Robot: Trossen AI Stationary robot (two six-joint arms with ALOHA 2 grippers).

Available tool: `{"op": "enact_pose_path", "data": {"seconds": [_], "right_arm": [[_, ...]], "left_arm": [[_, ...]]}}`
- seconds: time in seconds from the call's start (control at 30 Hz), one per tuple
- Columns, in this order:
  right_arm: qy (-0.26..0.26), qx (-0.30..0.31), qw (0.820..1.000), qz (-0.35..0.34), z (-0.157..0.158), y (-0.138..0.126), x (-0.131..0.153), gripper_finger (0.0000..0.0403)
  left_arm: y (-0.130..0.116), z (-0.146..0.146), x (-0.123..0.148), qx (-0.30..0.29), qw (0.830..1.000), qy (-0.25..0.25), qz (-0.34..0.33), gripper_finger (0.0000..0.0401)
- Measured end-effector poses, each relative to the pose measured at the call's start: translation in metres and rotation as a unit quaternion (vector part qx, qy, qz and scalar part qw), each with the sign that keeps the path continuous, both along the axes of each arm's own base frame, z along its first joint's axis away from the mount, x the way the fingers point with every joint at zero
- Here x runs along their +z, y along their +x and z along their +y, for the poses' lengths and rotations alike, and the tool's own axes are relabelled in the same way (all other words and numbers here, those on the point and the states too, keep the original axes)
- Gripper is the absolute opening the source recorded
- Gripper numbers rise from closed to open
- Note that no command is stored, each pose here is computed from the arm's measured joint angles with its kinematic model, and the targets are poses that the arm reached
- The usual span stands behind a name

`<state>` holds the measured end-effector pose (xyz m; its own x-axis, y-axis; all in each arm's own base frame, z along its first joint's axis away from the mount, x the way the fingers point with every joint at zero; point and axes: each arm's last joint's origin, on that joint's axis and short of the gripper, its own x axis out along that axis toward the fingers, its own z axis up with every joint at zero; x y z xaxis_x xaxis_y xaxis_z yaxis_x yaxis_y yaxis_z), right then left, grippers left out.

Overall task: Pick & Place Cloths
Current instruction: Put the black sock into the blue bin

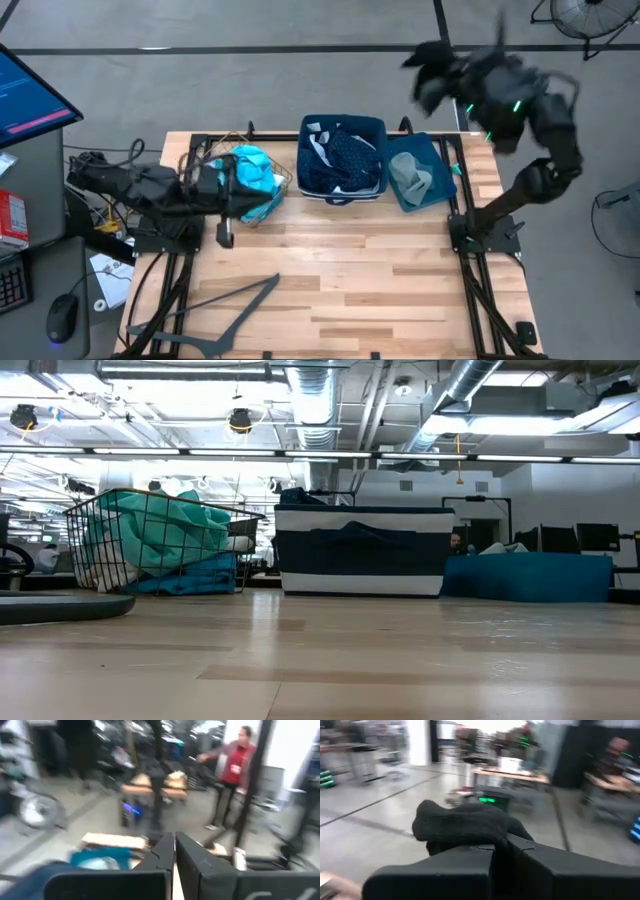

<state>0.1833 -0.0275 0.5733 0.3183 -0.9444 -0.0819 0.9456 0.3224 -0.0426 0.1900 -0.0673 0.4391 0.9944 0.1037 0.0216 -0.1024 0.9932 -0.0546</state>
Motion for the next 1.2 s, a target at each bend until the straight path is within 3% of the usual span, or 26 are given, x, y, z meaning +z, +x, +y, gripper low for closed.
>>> {"op": "enact_pose_path", "data": {"seconds": [0.17,0.27,0.47,0.67,0.87,1.07,1.2], "right_arm": [[0.048,-0.102,0.994,0.015,-0.045,-0.037,-0.01,0.0],[0.1,-0.148,0.982,0.056,-0.063,-0.051,-0.025,0.0],[0.185,-0.117,0.974,0.057,-0.08,-0.053,-0.039,0.0],[0.262,-0.113,0.951,0.123,-0.094,-0.029,-0.087,0.0],[0.354,-0.144,0.893,0.238,-0.111,-0.01,-0.171,0.0],[0.439,-0.074,0.846,0.293,-0.118,-0.009,-0.237,0.0],[0.465,-0.044,0.833,0.296,-0.123,-0.014,-0.273,0.0]], "left_arm": [[0.012,-0.014,-0.008,-0.104,0.994,-0.017,0.021,0.0],[0.014,-0.019,-0.009,-0.117,0.993,-0.017,0.018,0.0],[0.012,-0.014,0.01,-0.107,0.993,-0.006,-0.042,0.0],[-0.013,0.003,0.068,-0.08,0.987,0.042,-0.133,0.0],[-0.042,0.016,0.113,-0.046,0.977,0.074,-0.195,0.0],[-0.055,0.034,0.149,0.071,0.967,0.097,-0.223,0.0],[-0.06,0.047,0.166,0.134,0.959,0.097,-0.23,0.0]]}}
